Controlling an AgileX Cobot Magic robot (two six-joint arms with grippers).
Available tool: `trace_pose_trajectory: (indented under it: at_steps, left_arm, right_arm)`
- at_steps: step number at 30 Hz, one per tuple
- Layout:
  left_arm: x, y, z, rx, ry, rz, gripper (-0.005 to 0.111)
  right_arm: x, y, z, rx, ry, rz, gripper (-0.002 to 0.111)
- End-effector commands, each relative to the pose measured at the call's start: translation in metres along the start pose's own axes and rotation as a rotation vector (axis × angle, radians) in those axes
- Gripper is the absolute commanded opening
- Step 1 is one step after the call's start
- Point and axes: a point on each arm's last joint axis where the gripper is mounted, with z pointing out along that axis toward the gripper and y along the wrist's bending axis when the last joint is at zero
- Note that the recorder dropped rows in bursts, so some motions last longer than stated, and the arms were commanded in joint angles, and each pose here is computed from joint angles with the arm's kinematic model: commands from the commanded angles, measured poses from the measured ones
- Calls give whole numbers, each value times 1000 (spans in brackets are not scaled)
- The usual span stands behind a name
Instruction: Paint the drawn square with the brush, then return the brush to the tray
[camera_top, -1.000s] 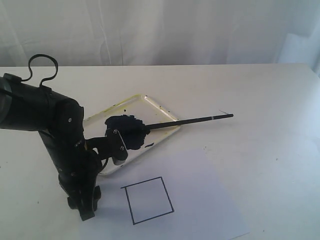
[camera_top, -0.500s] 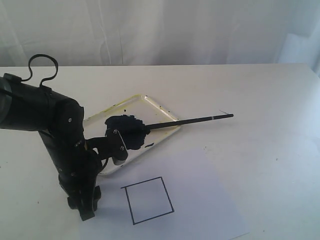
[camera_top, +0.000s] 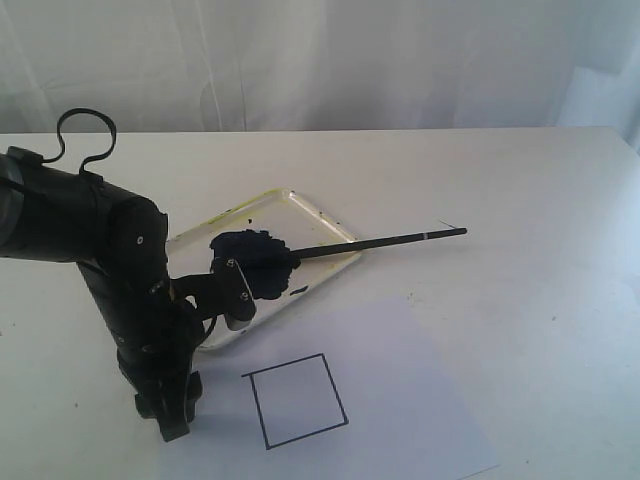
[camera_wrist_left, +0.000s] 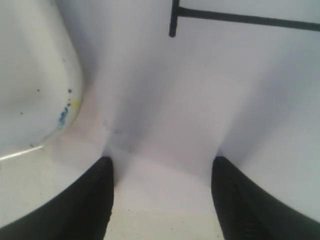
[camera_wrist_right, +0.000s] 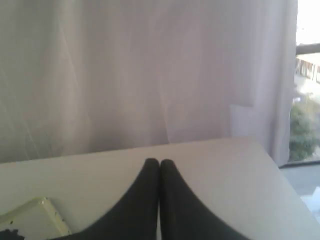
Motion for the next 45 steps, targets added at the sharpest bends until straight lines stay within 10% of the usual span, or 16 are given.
trace_pose_trajectory:
  at_steps: [1, 11, 22, 45]
  left_arm:
    - [4, -5, 6, 29, 27, -6, 62]
    - [4, -5, 6, 29, 27, -6, 62]
    - [4, -5, 6, 29, 27, -6, 62]
    - [2, -4, 6, 17, 10, -8, 62]
  right_arm:
    - [-30, 5, 42, 43, 247, 11, 0]
    - [-33, 5, 156, 38, 709, -191, 1]
    - [9, 2, 254, -82, 925, -316, 36]
    - [76, 38, 362, -829, 835, -539, 46]
